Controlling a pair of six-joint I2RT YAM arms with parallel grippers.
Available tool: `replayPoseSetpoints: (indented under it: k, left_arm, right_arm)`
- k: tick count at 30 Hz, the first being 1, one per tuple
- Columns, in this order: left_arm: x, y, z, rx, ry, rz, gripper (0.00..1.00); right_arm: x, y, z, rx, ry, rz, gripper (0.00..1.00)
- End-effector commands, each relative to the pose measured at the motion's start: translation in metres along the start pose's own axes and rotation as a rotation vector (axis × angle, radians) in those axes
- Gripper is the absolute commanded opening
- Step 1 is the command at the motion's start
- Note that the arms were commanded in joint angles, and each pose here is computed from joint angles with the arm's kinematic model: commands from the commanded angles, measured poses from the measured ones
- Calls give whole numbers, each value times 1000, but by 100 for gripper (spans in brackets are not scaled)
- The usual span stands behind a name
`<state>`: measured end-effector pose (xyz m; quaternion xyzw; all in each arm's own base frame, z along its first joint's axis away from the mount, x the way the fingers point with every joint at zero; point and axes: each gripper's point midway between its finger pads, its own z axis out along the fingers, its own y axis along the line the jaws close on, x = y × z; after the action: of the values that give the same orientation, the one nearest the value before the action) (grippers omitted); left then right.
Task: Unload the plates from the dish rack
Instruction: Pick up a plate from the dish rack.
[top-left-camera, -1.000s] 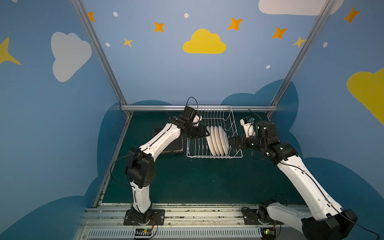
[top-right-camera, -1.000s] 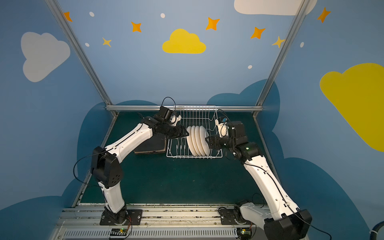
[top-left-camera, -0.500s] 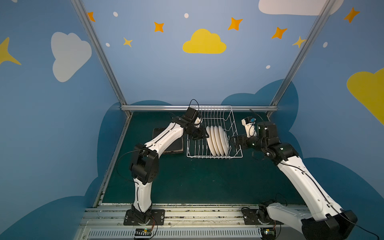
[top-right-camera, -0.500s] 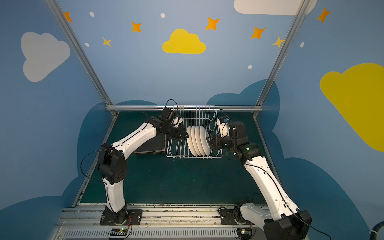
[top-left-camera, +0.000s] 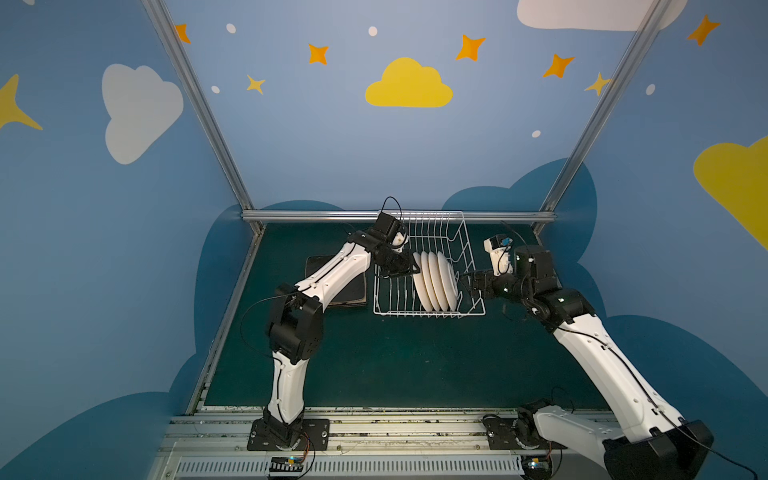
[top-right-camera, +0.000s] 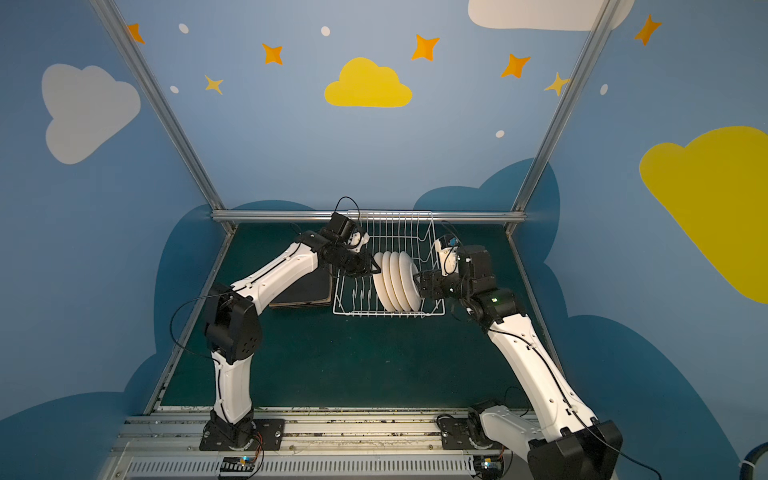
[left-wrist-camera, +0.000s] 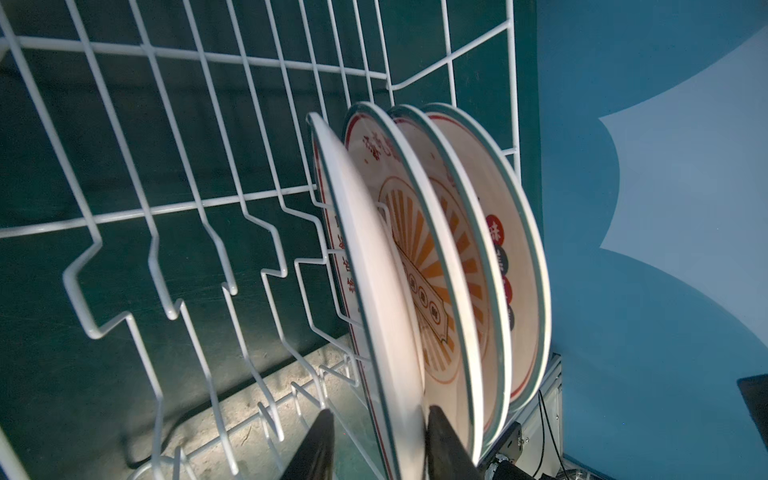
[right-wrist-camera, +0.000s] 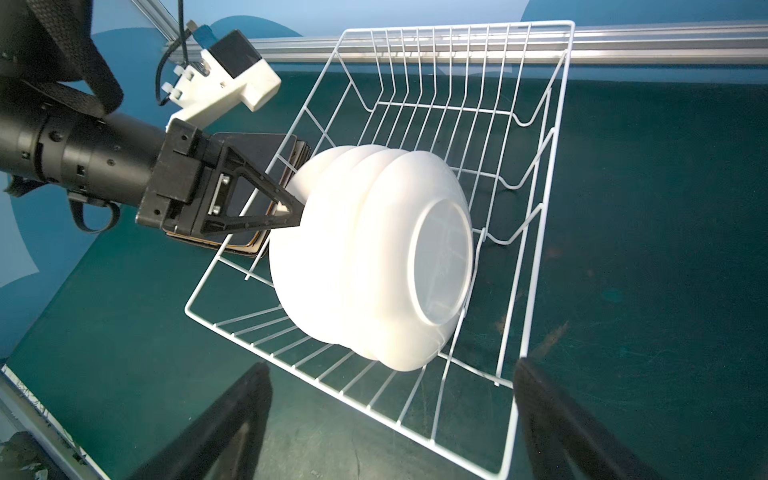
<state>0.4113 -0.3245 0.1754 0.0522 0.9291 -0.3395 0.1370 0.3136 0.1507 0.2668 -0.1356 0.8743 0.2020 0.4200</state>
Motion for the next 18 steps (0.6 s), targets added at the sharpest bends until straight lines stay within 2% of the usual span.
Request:
replayPoseSetpoints:
  k: [1, 10, 18]
  left_arm:
    - [0, 2, 7, -4, 9, -11, 34]
    - [4, 3, 16, 2, 43, -45, 27]
    - [5, -2, 22, 35, 57, -63, 15]
  right_arm:
    - [-8, 0, -7, 6, -41, -8, 90]
    - [-8, -1, -9, 11, -70, 10, 90]
    - [-3, -3, -8, 12, -68, 18, 90]
